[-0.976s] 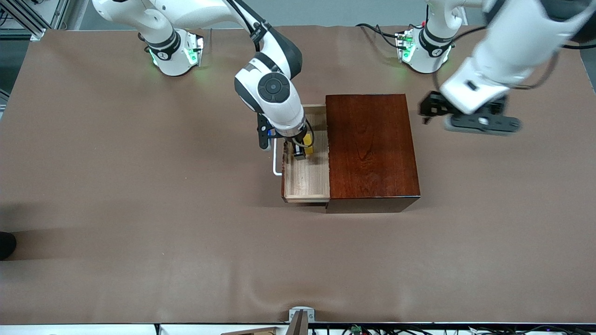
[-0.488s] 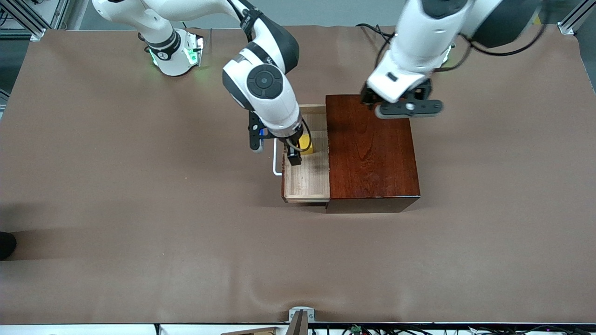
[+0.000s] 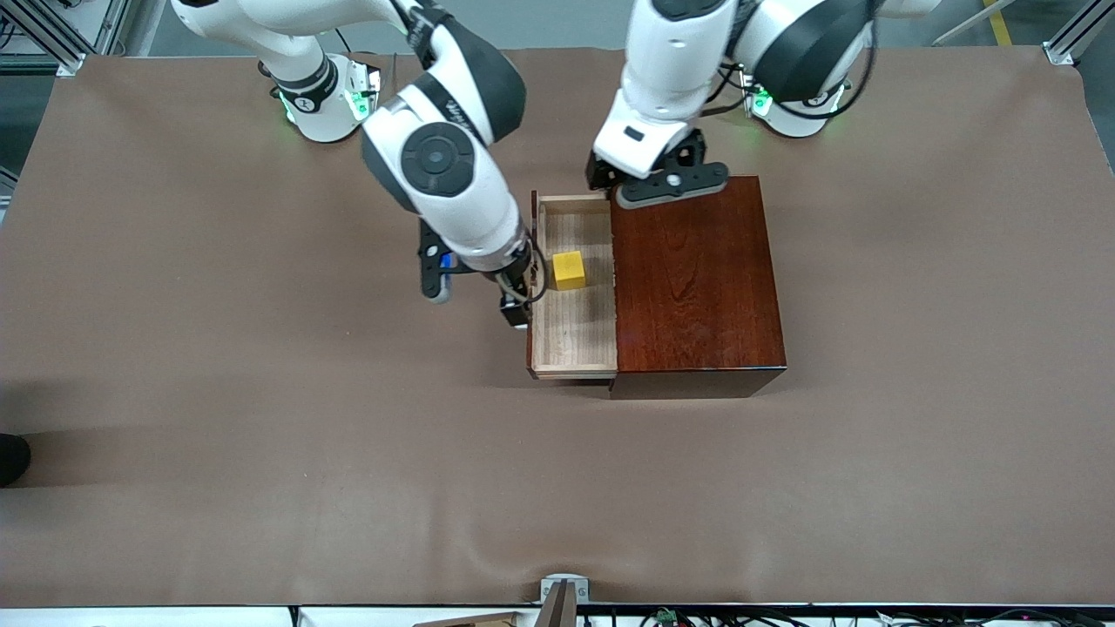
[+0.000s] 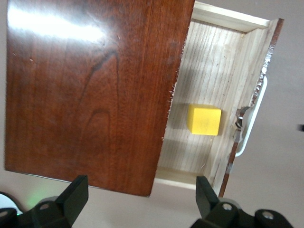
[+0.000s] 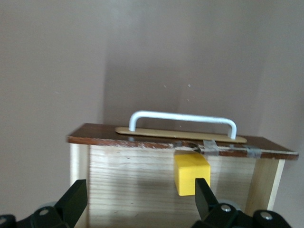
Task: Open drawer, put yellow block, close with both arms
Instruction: 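Push the drawer shut with the left gripper while the right gripper withdraws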
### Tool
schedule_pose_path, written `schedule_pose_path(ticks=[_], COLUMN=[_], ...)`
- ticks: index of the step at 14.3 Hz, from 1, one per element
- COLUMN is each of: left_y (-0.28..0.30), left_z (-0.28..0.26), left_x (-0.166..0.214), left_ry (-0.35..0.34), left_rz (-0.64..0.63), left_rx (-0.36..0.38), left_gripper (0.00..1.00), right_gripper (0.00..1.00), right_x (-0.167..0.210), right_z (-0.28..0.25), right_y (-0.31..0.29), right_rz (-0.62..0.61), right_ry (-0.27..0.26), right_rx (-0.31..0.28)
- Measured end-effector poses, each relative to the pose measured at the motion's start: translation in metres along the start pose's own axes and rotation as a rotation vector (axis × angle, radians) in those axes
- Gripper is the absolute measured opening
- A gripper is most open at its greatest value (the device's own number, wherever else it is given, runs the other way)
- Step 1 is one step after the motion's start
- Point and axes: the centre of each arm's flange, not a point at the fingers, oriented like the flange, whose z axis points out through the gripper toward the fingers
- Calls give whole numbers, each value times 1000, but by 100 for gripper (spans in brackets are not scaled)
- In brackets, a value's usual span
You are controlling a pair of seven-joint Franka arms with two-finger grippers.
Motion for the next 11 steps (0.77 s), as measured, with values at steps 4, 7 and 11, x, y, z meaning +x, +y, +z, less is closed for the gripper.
schedule_pose_path(ticks=[4, 7, 11], left_y=[50, 101, 152], left_z=[30, 50, 92], left_x=[-20, -28, -34], left_ry=[16, 69, 118], left_rz=[-106, -227, -339], left_rx=[-14, -70, -165], left_gripper=[100, 100, 100], right_gripper=[100, 100, 100], right_x=[36, 61, 114], right_z=[-31, -43, -80], right_y=[-16, -23, -38], right_rz=[-94, -175, -268], right_ry=[-8, 1, 7], right_rx=[27, 17, 9])
